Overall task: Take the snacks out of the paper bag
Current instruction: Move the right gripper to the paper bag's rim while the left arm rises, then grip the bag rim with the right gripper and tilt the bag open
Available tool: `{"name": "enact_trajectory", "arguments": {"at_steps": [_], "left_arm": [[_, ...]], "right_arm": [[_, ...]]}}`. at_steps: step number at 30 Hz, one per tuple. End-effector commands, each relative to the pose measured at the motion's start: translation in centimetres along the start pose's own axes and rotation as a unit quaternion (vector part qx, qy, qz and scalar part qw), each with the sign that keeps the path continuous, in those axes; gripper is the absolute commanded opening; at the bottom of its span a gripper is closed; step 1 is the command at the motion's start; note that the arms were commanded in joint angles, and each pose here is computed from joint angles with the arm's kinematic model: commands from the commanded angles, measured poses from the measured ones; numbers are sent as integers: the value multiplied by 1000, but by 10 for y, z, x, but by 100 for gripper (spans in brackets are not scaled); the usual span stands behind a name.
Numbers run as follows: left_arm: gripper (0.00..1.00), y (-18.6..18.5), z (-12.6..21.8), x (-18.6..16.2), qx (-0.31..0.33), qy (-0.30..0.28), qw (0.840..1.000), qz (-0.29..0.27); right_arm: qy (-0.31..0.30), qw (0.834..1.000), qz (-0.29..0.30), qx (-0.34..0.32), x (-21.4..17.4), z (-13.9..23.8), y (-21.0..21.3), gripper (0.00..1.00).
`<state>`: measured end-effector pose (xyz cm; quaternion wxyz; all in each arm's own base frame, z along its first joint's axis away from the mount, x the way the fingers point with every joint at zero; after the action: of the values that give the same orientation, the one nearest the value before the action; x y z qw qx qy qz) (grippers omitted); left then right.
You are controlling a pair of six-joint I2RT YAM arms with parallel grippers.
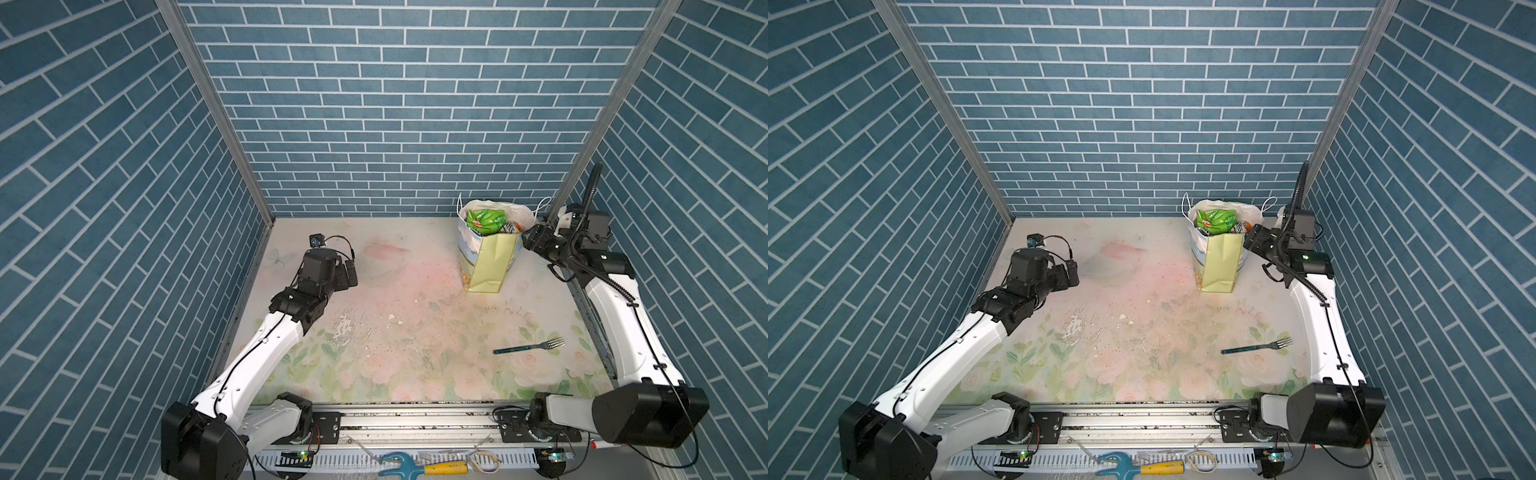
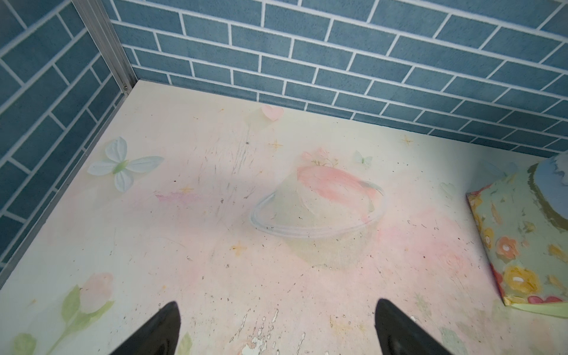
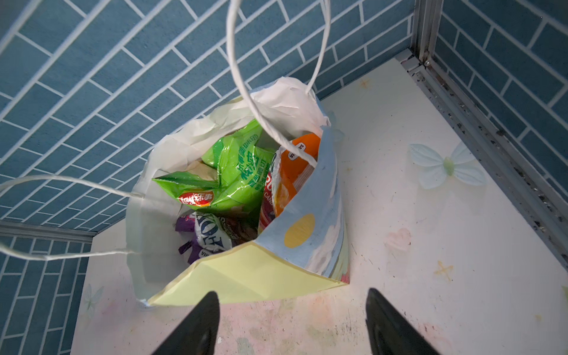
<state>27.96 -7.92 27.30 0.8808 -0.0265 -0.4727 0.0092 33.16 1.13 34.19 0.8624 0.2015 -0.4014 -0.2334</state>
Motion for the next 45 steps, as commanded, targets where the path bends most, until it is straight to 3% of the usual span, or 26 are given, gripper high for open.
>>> {"name": "enact_trajectory", "arguments": {"at_steps": [1, 14, 24, 28, 33, 36, 38, 45], "left_arm": [[100, -3, 7, 4, -17, -3, 1000, 3], [100, -2, 10, 1, -23, -10, 1000, 6], [100, -3, 9, -2, -24, -7, 1000, 5], [100, -3, 8, -2, -27, -8, 1000, 6], [100, -4, 8, -2, -30, -2, 1000, 5], [100, -4, 8, -2, -31, -1, 999, 5], [100, -5, 8, -2, -32, 0, 999, 6], [100, -4, 14, -2, -34, 3, 999, 6]], "right_arm": [[14, 1000, -14, -14, 11, -15, 4, 74], [22, 995, -34, -87, 37, -78, -4, 68], [26, 994, -15, -105, 40, -92, -7, 57], [28, 994, -9, -102, 42, -97, -7, 43], [31, 994, -5, -100, 44, -100, -7, 14], [32, 995, 2, -98, 47, -101, -4, 9], [31, 995, 7, -97, 50, -101, -3, 0], [48, 997, 21, -63, 53, -106, 5, 0]]}}
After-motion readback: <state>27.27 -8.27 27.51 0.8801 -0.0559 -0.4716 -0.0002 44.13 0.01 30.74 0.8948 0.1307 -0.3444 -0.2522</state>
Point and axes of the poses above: each gripper's point midway between its finger pads, its own z axis back along the fingers, its own y axis along the line the jaws close on, x = y × z, the point moved 8 cm from there along z, back along the fingers, and after that the axes turned 9 degrees about -z, right-handed, at the moved point
